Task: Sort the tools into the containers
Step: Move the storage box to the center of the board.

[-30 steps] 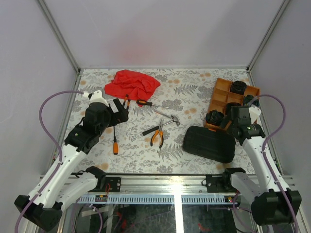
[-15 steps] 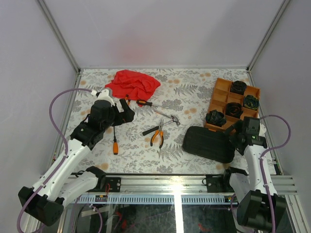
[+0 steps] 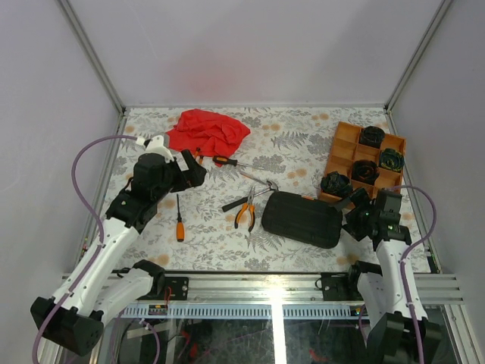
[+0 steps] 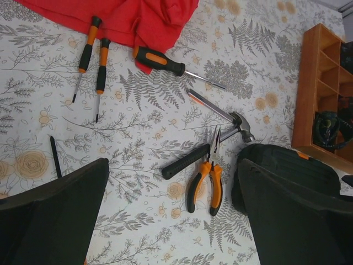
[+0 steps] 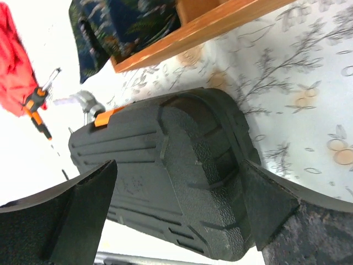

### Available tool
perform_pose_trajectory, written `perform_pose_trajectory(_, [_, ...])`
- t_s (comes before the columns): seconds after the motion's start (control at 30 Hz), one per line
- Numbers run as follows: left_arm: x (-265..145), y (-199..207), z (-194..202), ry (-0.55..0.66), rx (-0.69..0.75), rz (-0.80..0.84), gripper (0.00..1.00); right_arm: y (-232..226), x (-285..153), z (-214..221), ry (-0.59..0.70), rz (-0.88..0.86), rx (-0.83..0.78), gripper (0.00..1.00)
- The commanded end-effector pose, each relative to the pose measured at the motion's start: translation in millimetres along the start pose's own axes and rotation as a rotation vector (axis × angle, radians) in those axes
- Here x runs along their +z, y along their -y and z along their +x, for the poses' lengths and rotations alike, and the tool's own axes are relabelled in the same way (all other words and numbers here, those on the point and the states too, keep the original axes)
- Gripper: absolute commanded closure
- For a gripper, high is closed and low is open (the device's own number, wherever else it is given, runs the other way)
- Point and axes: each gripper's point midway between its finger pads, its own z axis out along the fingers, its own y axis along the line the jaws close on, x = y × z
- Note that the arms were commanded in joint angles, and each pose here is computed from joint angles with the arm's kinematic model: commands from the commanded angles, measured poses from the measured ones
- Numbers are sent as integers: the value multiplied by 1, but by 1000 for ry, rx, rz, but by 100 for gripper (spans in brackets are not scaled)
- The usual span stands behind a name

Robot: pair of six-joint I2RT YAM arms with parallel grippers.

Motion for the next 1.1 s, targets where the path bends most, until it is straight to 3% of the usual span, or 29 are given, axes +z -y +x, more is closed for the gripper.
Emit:
perform_pose_trajectory(0.0, [-4,15,-18,63,5,85,0,-34,-4,17,-60,-139,-27,4])
perform_pose_trajectory(0.4, [3,22,-13,28,-60,142,0,-71,12,90,-176,-183,-212,8])
perform_pose_trajectory(0.6, [2,15,-16,46,-99,121,0,-98,12,128,-233,-240,-432,8])
perform_pose_trajectory(0.7, [3,6,-15,40,-109,72,0,-94,14,122,-198,-195,-565,7])
perform_pose_trajectory(0.87, [0,-8,-11,37,-122,-4,0,-82,9,81,-29,-66,-732,2])
perform_pose_trajectory(1.07, [-1,-13,5,5,-121,-7,0,-117,4,69,60,-204,-882,1])
